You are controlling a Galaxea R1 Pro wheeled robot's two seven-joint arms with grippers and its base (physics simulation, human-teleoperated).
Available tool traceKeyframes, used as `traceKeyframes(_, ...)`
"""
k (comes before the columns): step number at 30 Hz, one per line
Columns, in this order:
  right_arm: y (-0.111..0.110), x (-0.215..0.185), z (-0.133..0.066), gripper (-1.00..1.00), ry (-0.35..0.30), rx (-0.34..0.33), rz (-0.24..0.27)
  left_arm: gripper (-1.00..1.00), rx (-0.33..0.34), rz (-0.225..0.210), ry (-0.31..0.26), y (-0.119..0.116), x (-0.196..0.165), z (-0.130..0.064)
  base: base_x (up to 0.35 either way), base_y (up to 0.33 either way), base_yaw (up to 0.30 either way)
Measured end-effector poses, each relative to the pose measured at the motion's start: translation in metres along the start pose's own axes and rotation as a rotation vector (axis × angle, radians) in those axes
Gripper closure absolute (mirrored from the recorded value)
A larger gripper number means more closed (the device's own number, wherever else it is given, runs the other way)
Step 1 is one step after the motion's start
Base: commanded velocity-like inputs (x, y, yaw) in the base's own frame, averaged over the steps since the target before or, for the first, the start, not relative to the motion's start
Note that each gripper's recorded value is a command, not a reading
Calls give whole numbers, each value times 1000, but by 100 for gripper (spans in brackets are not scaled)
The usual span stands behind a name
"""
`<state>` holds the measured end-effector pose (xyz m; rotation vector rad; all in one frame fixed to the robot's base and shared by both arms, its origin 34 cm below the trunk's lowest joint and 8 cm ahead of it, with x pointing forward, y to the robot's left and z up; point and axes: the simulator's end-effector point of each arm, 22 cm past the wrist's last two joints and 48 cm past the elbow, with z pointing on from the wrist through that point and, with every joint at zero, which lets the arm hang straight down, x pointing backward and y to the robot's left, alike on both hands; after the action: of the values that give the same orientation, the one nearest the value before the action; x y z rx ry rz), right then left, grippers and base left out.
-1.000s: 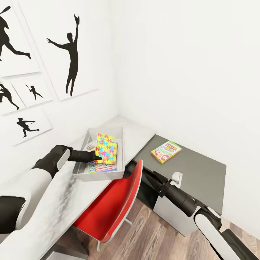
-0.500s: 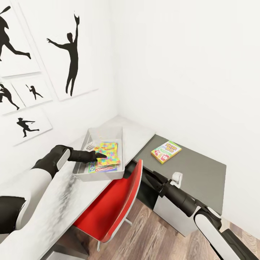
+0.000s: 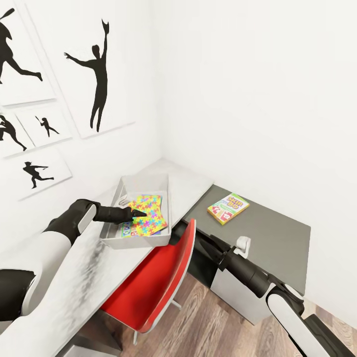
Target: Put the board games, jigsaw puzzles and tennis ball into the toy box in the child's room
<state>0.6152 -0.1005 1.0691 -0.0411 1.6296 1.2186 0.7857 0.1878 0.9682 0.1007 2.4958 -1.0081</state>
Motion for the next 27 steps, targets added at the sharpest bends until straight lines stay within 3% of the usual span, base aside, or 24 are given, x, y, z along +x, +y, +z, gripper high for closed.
traceKeyframes(10,-1,1,0,-100,3,2,1,-100,39,-17,-5,-7,-1,-2,-5,2,0)
traceKeyframes(16,-1,1,0,-100,3,3,2,-100,136,-26,-12,-22,-3,-12,-142,119,0)
traceKeyframes(19,-1,0,0,-100,2,3,1,-100,209,-30,-23,-29,-6,-27,-78,62,0)
traceKeyframes(27,-1,1,0,-100,2,3,1,-100,282,-34,-36,-33,-9,-46,-41,17,0)
